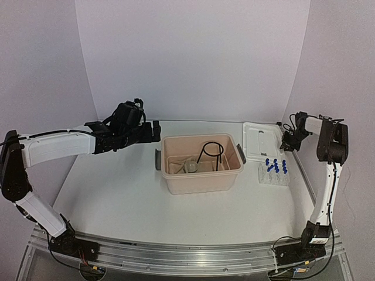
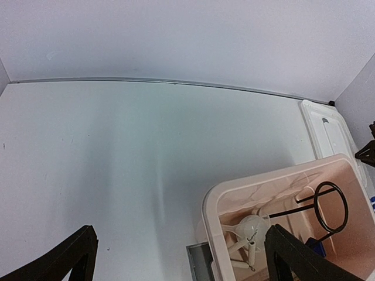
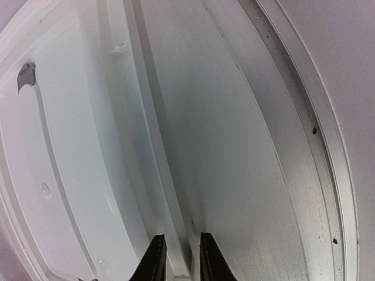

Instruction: Organize the chemistry lab equipment

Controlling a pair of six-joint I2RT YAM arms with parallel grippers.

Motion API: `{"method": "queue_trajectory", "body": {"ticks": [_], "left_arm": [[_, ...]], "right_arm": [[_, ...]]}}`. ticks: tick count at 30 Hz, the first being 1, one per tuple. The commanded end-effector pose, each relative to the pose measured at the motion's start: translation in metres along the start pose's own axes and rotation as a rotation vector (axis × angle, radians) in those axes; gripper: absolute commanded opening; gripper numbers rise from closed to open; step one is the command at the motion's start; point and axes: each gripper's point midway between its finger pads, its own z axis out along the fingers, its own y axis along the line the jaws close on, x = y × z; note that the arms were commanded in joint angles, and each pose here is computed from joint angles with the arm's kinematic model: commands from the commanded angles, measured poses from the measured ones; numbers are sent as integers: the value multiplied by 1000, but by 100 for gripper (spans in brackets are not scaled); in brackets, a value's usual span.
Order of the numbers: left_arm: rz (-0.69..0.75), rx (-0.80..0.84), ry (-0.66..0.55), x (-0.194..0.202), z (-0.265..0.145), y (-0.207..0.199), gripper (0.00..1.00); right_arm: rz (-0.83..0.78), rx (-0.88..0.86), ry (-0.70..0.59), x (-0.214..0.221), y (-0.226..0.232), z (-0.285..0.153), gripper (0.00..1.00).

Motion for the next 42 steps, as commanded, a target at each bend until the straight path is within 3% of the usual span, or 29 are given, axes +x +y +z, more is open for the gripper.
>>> {"method": "queue_trajectory", "body": {"ticks": [1,5,12,18,28,42], "left_arm": [[-11,-11,-35,-18,-9,2,100],[-16,-25,-44,-20,-17,7,100],[-15,-37,-67,-24,-33,17,100],[-9,-22,-89,-31,-38,16,100],[18,54,-119,-37,-33,-1,100],[26,218,-144,-51,-21,-43,100]], "right_arm": [[-9,-3,37,5,5,1,12],[-16,12,48,6,5,1,0],[-110,77,6,1,7,-13,0],[-328,266,-176,-36,29,-62,0],[-523,397,-501,-82,92,-172,0],[-928,538,-849,-83,202,-284,0]]}}
